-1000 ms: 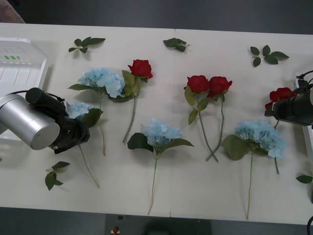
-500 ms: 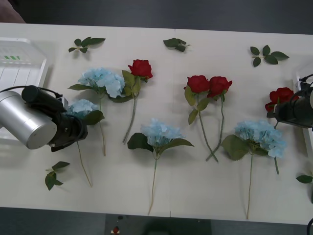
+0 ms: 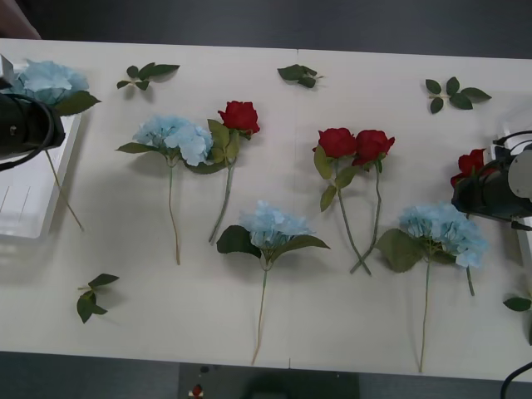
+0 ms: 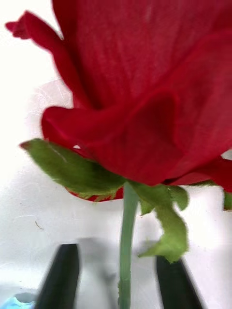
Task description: Put the red flowers into the right box and the blue flowers into the left box
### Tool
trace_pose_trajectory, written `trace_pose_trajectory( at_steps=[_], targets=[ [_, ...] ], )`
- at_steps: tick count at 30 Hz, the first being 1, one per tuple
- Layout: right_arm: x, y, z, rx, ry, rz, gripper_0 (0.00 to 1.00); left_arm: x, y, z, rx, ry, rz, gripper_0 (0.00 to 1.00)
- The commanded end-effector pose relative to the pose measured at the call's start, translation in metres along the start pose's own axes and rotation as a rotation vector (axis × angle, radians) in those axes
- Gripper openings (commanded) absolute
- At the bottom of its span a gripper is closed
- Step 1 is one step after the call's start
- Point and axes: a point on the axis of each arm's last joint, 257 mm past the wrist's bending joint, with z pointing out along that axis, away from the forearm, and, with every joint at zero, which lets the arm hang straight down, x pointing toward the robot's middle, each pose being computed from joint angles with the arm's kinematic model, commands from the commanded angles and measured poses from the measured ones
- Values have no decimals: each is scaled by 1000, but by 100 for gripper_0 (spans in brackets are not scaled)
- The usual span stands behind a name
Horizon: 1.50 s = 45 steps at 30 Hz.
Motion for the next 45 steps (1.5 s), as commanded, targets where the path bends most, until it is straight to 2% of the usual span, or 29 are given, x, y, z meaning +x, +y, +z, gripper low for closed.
trace_pose_trajectory(
  at_steps=[1,8,16,24,35,36,37,39,41,42,43,45],
  targets=[
    [-15,6,-7,-4,-29,20,0,-51,14,3,-23,-84,65,0],
    [-24,7,-12,-1,-52,3,0,-79,74,29,-88,-124,40,0],
    [-46,5,-25,-3,-96,-7,0,-89,141,33,-201,-138,-32,0],
    [-83,0,-55,11,-134,-32,0,-82,200,38,-316,-123,-47,0],
    [-135,-21,-120,45,-152,-27,0,-71,231,48,-351,-103,-5,0],
    [-139,-24,-125,48,-158,-23,0,-70,230,49,-348,-101,-3,4],
    [-144,-31,-132,55,-164,-19,0,-69,228,50,-344,-99,-3,26],
    [-150,-43,-144,68,-175,-9,0,-70,227,50,-343,-103,0,62],
    [-156,-57,-154,83,-187,0,0,-69,223,53,-335,-106,3,85],
    [-158,-61,-158,88,-190,4,0,-70,223,53,-334,-108,2,90],
    [-158,-70,-164,97,-190,14,0,-70,222,53,-331,-110,0,99],
    [-160,-86,-177,113,-192,39,0,-70,221,54,-326,-109,0,100]
  ],
)
